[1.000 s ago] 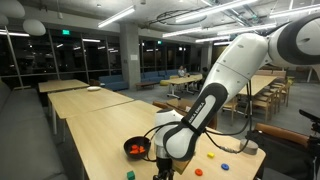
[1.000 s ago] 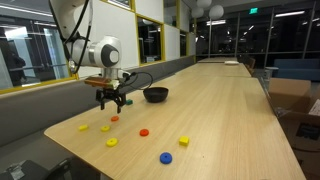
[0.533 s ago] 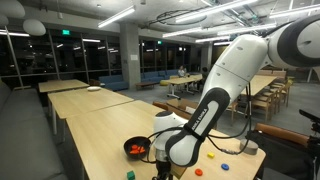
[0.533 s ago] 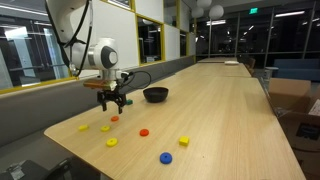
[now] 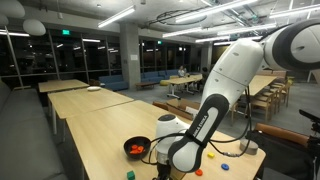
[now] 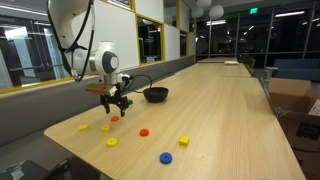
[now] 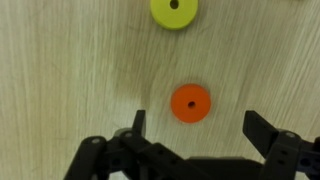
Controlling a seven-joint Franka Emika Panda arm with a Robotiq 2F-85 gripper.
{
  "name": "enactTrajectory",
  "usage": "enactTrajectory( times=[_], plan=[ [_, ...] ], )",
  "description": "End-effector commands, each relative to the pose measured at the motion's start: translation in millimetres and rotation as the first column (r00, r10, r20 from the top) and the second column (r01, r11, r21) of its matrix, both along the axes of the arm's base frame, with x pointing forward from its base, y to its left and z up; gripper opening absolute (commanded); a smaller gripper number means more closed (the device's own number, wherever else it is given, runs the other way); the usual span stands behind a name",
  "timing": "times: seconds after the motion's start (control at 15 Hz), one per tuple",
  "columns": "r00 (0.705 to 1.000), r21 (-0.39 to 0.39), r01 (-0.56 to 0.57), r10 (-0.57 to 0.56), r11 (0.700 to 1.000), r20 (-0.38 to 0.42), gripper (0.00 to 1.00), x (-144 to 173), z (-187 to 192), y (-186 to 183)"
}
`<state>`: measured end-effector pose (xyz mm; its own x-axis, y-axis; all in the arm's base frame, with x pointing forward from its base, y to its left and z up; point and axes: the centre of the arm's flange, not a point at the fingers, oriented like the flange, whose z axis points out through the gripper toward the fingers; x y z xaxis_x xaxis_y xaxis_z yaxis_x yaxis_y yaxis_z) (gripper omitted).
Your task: Pick up the orange objects from the table and put them in the bowl
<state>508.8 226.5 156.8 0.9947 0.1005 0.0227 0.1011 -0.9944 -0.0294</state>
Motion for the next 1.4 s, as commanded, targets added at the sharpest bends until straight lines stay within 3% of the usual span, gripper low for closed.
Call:
enactTrajectory(
  times=[0.0,1.33],
  plan=[
    [0.999,0.014,0.024,-0.025,1.000,0.046,1.00,-8,-3,2],
    [0.995,-0.012,0.085,-0.084,0.996,0.053,1.00,-23,-7,-2]
  ],
)
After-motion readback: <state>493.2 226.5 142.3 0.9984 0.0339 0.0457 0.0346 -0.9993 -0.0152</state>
